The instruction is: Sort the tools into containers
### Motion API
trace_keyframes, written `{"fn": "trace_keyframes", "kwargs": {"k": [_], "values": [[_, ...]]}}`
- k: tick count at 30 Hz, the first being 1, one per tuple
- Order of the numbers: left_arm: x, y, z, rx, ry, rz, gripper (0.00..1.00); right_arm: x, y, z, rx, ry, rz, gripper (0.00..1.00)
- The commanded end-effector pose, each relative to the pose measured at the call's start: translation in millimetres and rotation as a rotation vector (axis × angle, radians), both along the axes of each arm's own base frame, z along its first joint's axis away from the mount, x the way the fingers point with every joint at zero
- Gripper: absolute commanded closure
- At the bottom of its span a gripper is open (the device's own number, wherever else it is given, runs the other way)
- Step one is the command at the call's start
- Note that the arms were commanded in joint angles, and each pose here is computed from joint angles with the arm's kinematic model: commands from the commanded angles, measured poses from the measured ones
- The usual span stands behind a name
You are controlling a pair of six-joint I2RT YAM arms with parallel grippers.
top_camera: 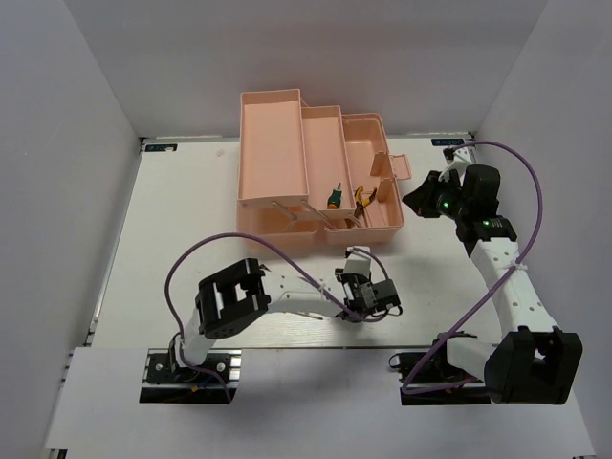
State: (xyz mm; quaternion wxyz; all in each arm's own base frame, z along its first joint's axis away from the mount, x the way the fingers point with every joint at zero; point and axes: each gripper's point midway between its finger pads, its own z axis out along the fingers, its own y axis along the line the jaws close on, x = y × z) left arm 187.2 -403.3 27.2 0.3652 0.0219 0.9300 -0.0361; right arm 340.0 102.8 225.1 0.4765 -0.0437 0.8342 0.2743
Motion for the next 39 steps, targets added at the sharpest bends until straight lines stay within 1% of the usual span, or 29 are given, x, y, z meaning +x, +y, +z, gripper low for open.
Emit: {"fn": "trace_keyframes", "kwargs": {"k": [1,5,9,10,11,12,13,15,16,17,18,19,20,21,22,23,25,26,30,32,33,34,35,36,37,38,39], "values": [[-20.6,-13.8,50.0,-0.068,-0.028,-0.13,1.0,0.9,0.3,13.3,0.009,-0.056,0.013,0.95],[-23.1,-22.4,89.1,-0.1,-0.117,-0.202,1.0,1.5,-1.5,14.4,0.009,-0.059,0.007,0.95],[-6.4,-21.5,142.4,-0.126,-0.253,-0.206,1.0,1.6,-2.9,14.5,0.005,-0.062,-0.001,0.95],[2.6,-21.7,156.5,-0.151,-0.279,-0.191,1.0,1.9,-3.7,12.9,0.005,-0.058,-0.003,0.95],[2.9,-19.3,163.0,-0.139,-0.291,-0.211,1.0,1.3,-4.2,12.9,0.006,-0.057,-0.005,0.95],[9.7,-20.6,185.2,-0.19,-0.332,-0.202,1.0,1.9,-4.5,12.6,0.003,-0.058,-0.005,0.95],[13.0,-20.9,197.9,-0.201,-0.368,-0.207,1.0,1.4,-4.3,13.2,0.004,-0.058,-0.004,0.95],[19.8,-21.0,218.5,-0.196,-0.424,-0.248,1.0,1.8,-5.2,13.2,0.002,-0.061,-0.004,0.94],[26.9,-21.7,233.8,-0.228,-0.45,-0.236,1.0,1.3,-4.7,11.4,0.001,-0.059,0.001,0.94],[35.5,-19.5,240.0,-0.227,-0.464,-0.225,1.0,0.8,-4.0,11.2,0.0,-0.058,0.005,0.94],[41.5,-17.0,245.5,-0.212,-0.477,-0.227,1.0,0.9,-3.2,11.8,0.0,-0.061,0.012,0.96],[48.1,-16.0,256.9,-0.225,-0.491,-0.214,1.0,-1.2,-1.0,10.6,-0.011,-0.07,0.044,1.0],[61.0,-10.8,263.9,-0.229,-0.506,-0.187,1.0,-2.8,0.7,10.5,-0.015,-0.074,0.063,1.0],[69.4,-8.5,261.0,-0.201,-0.515,-0.186,1.0,-6.7,6.6,11.7,-0.031,-0.1,0.125,1.0],[77.5,-7.0,274.3,-0.223,-0.534,-0.166,1.0,-13.8,11.5,9.1,-0.053,-0.117,0.2,1.0],[85.4,-2.4,278.9,-0.219,-0.542,-0.151,1.0,-16.9,14.0,8.4,-0.059,-0.125,0.231,1.0],[108.6,5.0,286.9,-0.206,-0.563,-0.121,1.0,-25.9,21.0,4.6,-0.047,-0.124,0.296,1.0],[124.5,12.8,290.2,-0.207,-0.573,-0.082,1.0,-30.2,24.5,3.7,-0.063,-0.15,0.351,1.0],[164.6,28.2,295.3,-0.185,-0.584,-0.031,1.0,-33.1,28.2,-2.4,-0.057,-0.131,0.386,1.0],[181.3,26.6,287.3,-0.157,-0.585,-0.037,1.0,-33.2,28.6,-2.6,-0.053,-0.127,0.396,1.0],[192.9,29.7,290.5,-0.161,-0.586,-0.023,1.0,-33.6,28.9,-2.7,-0.052,-0.125,0.399,0.96],[199.3,29.6,286.5,-0.151,-0.576,-0.022,1.0,-35.7,30.2,-3.8,-0.045,-0.12,0.41,0.79],[207.8,25.7,276.0,-0.126,-0.553,-0.027,1.0,-36.5,31.1,-4.0,-0.043,-0.12,0.42,0.73],[218.5,31.8,270.2,-0.106,-0.545,-0.008,1.0,-37.7,32.8,-2.5,-0.042,-0.13,0.438,0.65],[222.8,29.1,262.7,-0.102,-0.524,-0.024,1.0,-40.5,34.3,-4.8,-0.038,-0.116,0.451,0.55],[227.7,28.9,261.8,-0.102,-0.52,-0.024,1.0,-42.2,35.5,-4.1,-0.037,-0.121,0.47,0.34],[233.7,30.9,247.1,-0.083,-0.494,-0.019,0.94,-45.0,37.2,-4.2,-0.031,-0.124,0.493,0.26]]}}
